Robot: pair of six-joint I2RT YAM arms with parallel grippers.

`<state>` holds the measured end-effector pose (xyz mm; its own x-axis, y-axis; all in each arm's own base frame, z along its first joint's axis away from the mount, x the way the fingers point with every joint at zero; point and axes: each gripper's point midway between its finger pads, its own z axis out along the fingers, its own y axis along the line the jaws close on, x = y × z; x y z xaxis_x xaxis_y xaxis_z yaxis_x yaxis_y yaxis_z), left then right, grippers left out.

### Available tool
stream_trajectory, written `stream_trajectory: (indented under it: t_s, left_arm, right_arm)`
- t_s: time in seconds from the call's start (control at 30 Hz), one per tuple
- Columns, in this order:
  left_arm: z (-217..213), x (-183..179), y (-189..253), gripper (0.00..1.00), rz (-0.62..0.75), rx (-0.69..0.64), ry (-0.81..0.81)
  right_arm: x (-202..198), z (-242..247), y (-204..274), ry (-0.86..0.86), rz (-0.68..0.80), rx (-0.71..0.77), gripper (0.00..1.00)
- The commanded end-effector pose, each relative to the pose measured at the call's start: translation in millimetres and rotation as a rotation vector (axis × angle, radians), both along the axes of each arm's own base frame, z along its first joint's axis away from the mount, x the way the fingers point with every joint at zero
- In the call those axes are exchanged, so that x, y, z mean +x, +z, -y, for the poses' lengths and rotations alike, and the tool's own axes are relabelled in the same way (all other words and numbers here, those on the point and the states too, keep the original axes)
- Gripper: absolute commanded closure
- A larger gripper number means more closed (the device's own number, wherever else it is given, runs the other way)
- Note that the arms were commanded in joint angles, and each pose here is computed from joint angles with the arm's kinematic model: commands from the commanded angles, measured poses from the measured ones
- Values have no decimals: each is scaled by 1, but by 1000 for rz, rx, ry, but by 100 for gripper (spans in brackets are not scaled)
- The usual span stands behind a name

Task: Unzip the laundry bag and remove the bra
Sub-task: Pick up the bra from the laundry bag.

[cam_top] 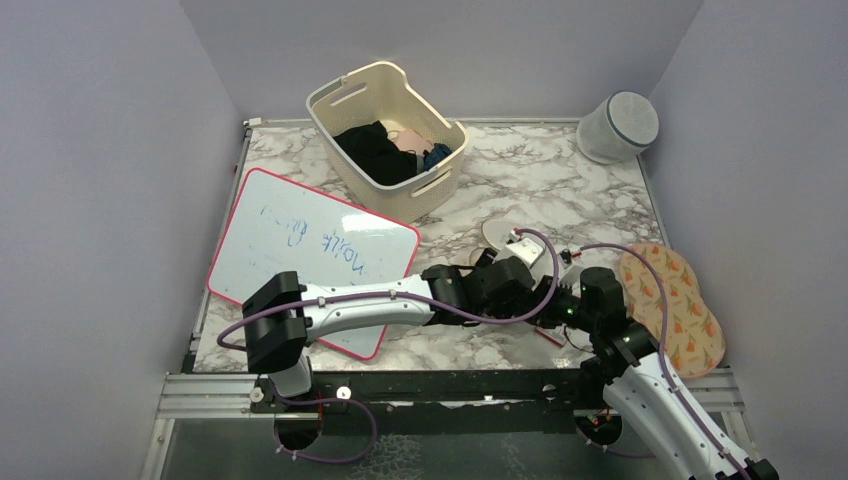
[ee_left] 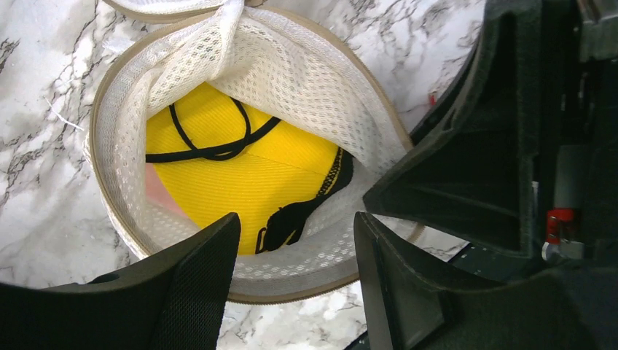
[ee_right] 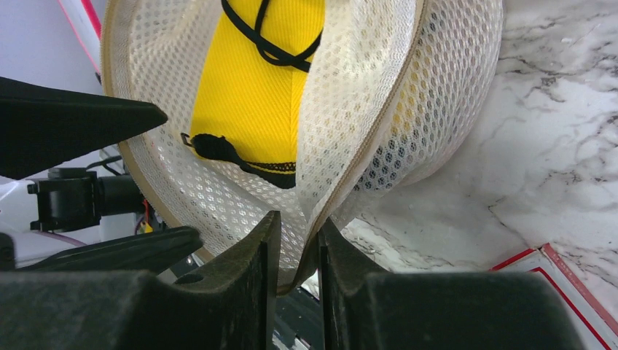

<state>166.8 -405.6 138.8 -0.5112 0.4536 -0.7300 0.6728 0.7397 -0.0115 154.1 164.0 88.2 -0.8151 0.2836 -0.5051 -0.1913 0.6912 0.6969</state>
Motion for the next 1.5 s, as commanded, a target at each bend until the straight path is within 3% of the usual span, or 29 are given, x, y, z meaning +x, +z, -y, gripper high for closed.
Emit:
stream_trajectory:
  t_s: [0.0, 0.2, 0.33, 0.43, 0.73, 0.9, 1.2, 1.47]
  left_arm:
    - [-10, 5, -17, 47, 31, 111, 5]
    - [-15, 12, -32, 41, 51, 159, 48]
    - [-16, 16, -39, 45, 64, 181, 66]
    - [-17, 20, -37, 52, 85, 186, 80]
    - [-12, 13, -38, 88, 61, 177, 41]
    - [5, 7, -24, 99, 68, 140, -5]
    - [15, -2, 14, 100, 93, 48, -35]
    - [-12, -18, 45, 100, 103, -39, -34]
  right_arm:
    - [-6, -4, -10, 38, -19, 15, 78]
    - [-8, -5, -5, 50, 14, 33, 78]
    - [-8, -6, -5, 53, 14, 33, 78]
    - [-8, -6, -6, 58, 13, 34, 78]
    - [-8, -8, -10, 69, -3, 32, 78]
    - [-8, -7, -11, 64, -13, 26, 78]
    - [0, 1, -5, -21, -16, 3, 79]
    - [12, 22, 4, -185, -9, -41, 79]
